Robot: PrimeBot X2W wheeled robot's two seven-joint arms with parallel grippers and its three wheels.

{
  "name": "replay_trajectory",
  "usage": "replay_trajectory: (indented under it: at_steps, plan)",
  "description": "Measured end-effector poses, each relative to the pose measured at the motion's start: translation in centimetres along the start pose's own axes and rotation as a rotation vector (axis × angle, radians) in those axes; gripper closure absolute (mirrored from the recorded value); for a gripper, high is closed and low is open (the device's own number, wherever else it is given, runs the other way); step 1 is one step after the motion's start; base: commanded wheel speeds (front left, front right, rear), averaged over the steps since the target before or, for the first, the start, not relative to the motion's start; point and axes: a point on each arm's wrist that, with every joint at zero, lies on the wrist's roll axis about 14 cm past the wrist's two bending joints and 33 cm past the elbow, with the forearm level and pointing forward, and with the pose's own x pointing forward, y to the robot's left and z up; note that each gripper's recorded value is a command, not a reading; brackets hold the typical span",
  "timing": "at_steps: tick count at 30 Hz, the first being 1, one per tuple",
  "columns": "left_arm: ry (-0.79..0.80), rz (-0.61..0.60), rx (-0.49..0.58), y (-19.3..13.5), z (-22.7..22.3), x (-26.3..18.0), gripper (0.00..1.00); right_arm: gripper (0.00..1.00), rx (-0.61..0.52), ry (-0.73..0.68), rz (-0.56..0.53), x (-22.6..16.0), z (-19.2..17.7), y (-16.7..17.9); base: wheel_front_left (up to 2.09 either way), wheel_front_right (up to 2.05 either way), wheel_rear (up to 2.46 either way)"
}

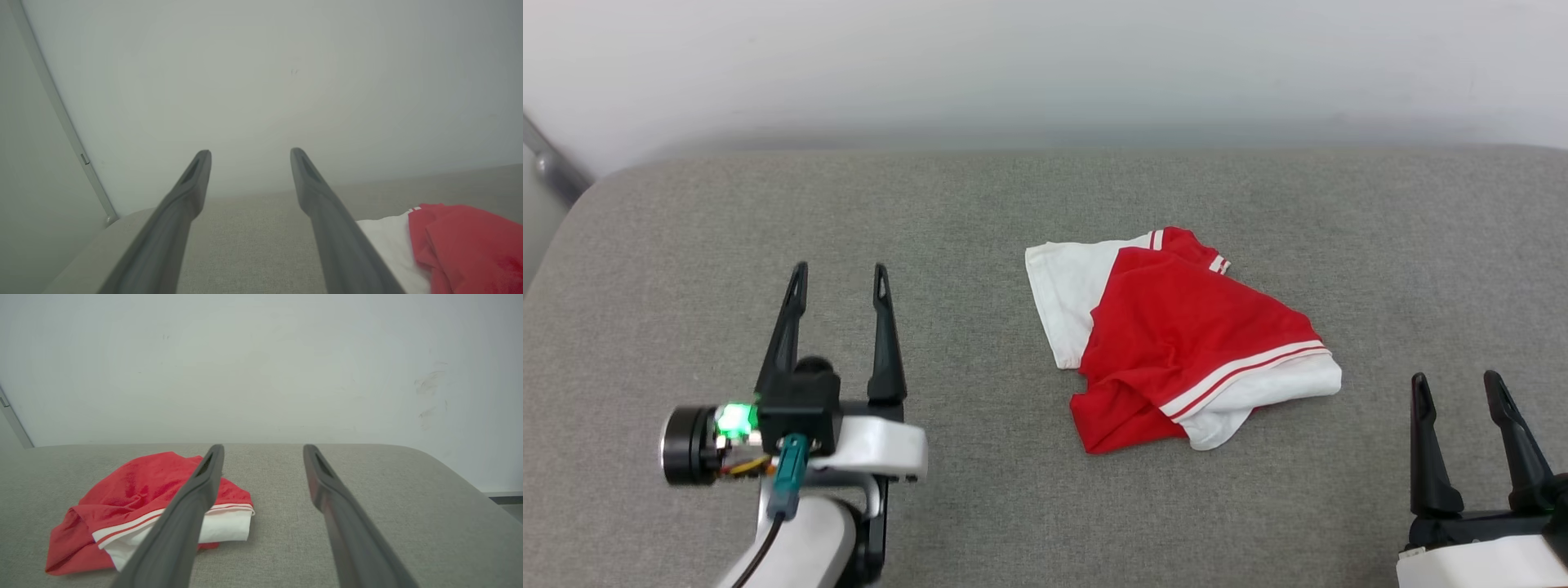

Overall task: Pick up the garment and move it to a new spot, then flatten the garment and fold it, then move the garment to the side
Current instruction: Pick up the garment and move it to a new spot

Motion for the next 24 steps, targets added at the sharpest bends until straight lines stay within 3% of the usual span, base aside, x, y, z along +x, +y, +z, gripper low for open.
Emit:
replay_trajectory:
  at_steps: [24]
  plan:
    - [0.141,0.065,-0.082,2.2,-3.8,-7.9,0.00,0.00,0.041,0.015,0.045,-2.2,-0.1,1.7,0.00,0.00,0.00]
